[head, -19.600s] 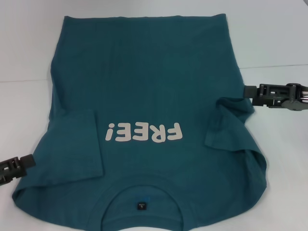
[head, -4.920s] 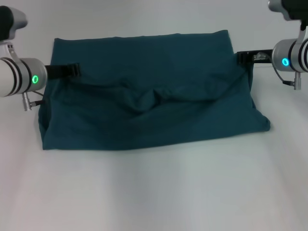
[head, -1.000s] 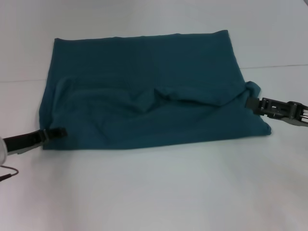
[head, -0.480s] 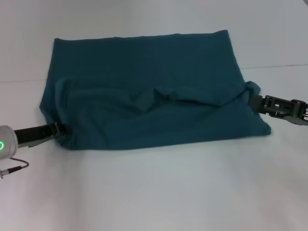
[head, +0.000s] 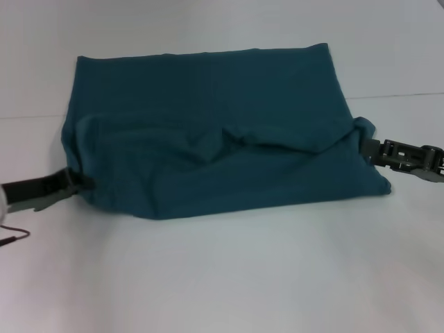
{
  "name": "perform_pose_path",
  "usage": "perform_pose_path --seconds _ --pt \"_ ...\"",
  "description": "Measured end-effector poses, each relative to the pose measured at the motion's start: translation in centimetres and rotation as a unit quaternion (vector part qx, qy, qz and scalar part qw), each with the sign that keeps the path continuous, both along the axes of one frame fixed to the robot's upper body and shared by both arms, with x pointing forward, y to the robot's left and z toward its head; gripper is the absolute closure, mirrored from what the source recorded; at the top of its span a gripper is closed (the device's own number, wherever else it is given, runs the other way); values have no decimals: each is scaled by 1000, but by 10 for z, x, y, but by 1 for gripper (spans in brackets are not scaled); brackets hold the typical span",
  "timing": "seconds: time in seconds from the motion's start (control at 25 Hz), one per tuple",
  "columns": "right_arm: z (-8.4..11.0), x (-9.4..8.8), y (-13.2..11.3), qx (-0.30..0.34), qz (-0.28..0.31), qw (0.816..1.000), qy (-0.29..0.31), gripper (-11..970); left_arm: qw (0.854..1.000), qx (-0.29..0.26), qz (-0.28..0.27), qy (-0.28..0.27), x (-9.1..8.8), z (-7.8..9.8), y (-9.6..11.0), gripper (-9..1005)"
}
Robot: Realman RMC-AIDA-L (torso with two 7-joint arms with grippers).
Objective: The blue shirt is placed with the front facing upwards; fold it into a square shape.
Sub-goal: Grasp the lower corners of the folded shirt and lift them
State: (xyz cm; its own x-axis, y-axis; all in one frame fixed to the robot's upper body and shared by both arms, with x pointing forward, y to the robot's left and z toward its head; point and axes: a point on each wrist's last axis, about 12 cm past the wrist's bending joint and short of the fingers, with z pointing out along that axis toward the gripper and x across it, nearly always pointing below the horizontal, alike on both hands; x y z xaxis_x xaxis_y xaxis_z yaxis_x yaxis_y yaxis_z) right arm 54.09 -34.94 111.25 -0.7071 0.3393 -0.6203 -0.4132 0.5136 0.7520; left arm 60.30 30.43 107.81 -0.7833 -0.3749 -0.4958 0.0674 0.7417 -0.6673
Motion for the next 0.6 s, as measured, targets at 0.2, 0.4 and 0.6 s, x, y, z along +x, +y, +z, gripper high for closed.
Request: perform_pose_path --seconds 0.2,0.4,0.6 --pt "-1 -1 -1 -5 2 1000 4 14 999 -43 7 2 -11 5 19 959" --pt "-3 4 -5 -42 10 998 36 14 999 -37 13 12 -17 0 25 958" --pt "8 19 -20 -88 -3 994 66 14 999 -31 9 14 -17 -1 24 958"
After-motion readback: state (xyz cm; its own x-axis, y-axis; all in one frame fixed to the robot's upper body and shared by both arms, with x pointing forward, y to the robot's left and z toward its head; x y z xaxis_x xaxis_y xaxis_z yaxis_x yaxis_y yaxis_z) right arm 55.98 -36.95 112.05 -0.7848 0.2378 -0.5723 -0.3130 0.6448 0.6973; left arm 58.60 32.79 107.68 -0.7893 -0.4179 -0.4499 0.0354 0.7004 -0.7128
